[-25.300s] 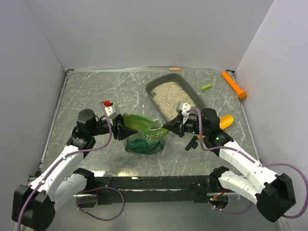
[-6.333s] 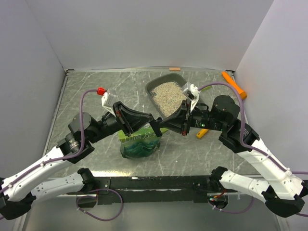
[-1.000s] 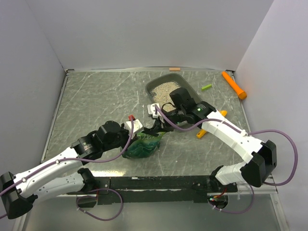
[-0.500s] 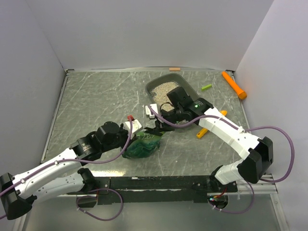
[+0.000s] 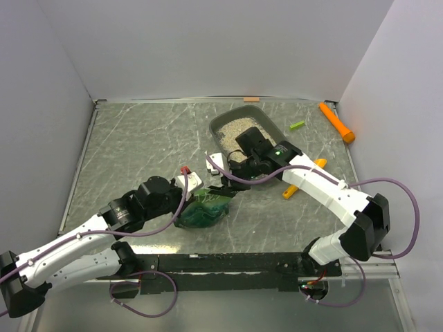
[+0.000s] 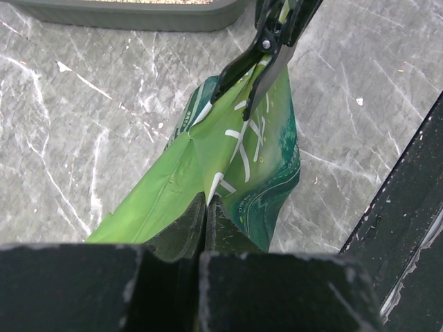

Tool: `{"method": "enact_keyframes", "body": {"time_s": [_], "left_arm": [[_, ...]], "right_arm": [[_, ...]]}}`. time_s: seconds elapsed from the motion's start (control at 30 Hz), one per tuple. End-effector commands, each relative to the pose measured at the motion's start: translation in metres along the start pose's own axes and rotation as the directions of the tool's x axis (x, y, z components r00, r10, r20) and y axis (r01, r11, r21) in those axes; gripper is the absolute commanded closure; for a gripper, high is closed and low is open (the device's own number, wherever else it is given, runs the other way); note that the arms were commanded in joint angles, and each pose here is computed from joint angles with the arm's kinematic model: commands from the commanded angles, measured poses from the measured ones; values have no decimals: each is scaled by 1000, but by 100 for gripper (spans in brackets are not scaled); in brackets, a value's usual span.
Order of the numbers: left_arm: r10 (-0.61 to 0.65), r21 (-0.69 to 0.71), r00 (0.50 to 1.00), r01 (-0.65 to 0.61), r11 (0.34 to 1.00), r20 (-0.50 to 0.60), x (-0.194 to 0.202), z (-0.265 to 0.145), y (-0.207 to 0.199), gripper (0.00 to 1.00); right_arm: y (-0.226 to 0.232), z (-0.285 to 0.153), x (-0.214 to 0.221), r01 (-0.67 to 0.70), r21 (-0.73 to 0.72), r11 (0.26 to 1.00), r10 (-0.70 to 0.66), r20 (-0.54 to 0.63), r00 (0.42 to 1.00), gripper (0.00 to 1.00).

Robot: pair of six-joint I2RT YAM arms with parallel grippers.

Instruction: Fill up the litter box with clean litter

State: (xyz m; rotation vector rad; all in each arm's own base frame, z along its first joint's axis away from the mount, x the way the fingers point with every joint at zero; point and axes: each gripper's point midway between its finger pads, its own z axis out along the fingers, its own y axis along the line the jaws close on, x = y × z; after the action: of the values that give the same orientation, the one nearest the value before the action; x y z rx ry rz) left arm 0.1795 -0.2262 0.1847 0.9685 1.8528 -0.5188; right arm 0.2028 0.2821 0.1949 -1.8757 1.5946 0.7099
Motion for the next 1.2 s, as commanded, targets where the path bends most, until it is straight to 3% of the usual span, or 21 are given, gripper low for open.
{"method": "enact_keyframes", "body": {"time_s": [0.0, 0.47, 0.87, 0.97, 1.03, 1.07, 1.17], "left_arm": [[-19, -68, 997, 24, 997, 71, -18, -8, 13, 99], [-24, -96, 997, 31, 995, 79, -19, -10, 19, 99], [-28, -108, 996, 38, 993, 90, -21, -11, 22, 99], [-27, -108, 995, 37, 993, 93, -21, -12, 22, 99], [-28, -108, 995, 38, 993, 91, -21, -11, 22, 99], [-30, -105, 995, 39, 994, 90, -20, -11, 21, 99], [-29, -108, 996, 38, 993, 90, -20, -11, 22, 99]], "right_arm": [[12, 9, 4, -5, -53, 999, 5, -8, 1000, 100], [27, 38, 3, -8, -128, 992, 5, -19, 1000, 99], [37, 65, -4, -8, -175, 984, 8, -2, 1000, 76], [32, 63, -7, -9, -150, 989, 9, 0, 1000, 66], [30, 60, -9, -4, -127, 992, 5, 6, 1000, 26], [29, 58, -11, 3, -117, 993, -2, 9, 1000, 0], [23, 51, -15, 14, -70, 997, -13, 18, 1000, 0]]}}
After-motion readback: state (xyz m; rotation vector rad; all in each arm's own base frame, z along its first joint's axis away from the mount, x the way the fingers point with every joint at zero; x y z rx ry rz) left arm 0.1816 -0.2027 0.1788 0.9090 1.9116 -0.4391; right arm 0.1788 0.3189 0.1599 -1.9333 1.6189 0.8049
